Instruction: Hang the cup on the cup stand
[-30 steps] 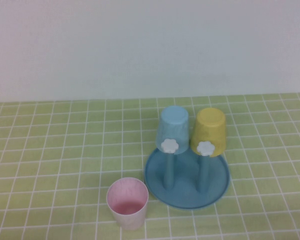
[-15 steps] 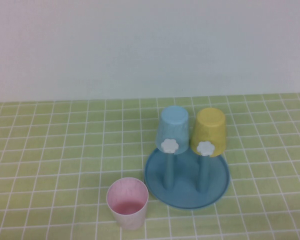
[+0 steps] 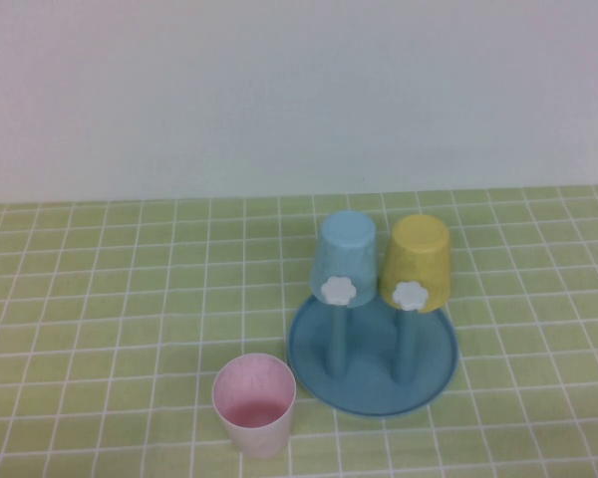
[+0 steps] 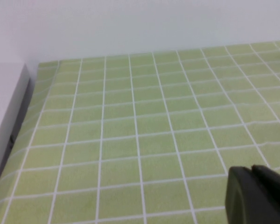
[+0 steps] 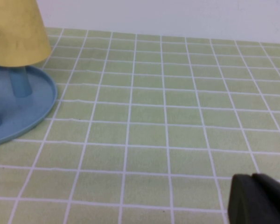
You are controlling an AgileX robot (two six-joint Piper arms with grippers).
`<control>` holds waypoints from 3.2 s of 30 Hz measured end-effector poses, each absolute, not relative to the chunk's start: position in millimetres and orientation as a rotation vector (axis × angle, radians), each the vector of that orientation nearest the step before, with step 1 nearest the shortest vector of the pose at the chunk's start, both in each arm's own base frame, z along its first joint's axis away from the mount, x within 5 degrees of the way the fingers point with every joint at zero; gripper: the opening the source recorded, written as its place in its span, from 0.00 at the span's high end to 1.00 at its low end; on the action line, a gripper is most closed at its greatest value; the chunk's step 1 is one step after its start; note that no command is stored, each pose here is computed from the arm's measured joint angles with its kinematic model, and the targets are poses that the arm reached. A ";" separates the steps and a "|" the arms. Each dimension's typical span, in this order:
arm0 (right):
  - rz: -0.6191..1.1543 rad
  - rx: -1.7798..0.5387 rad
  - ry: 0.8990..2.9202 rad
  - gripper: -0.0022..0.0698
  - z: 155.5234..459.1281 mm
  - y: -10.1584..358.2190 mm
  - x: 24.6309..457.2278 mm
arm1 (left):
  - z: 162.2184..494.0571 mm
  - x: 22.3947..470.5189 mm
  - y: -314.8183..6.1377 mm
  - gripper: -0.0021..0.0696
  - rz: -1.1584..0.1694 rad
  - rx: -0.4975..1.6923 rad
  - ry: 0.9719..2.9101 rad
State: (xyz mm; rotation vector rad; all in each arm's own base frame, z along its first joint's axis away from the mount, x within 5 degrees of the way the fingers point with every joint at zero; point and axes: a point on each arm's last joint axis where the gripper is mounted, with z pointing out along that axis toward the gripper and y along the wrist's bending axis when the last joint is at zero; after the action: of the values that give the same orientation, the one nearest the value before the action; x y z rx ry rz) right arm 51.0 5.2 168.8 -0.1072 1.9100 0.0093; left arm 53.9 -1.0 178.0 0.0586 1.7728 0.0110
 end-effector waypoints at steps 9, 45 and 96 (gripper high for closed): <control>-0.025 -0.110 1.827 0.97 174.4 3.5 53.5 | 202.9 55.5 -2.0 0.97 0.003 0.057 1.498; -0.023 -0.005 1.340 0.97 218.6 -1.1 54.3 | 248.5 45.8 -1.2 0.97 -0.136 -0.056 1.208; 0.334 -0.316 2.337 0.97 249.7 30.2 89.9 | 307.5 84.6 -39.9 0.97 -0.490 0.235 2.094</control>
State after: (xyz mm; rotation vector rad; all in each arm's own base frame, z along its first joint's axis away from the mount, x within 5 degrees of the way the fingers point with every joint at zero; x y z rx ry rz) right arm 89.9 30.2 249.7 -0.3165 2.3372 0.3344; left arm 84.6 -39.9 307.5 0.2350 2.0942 -0.4900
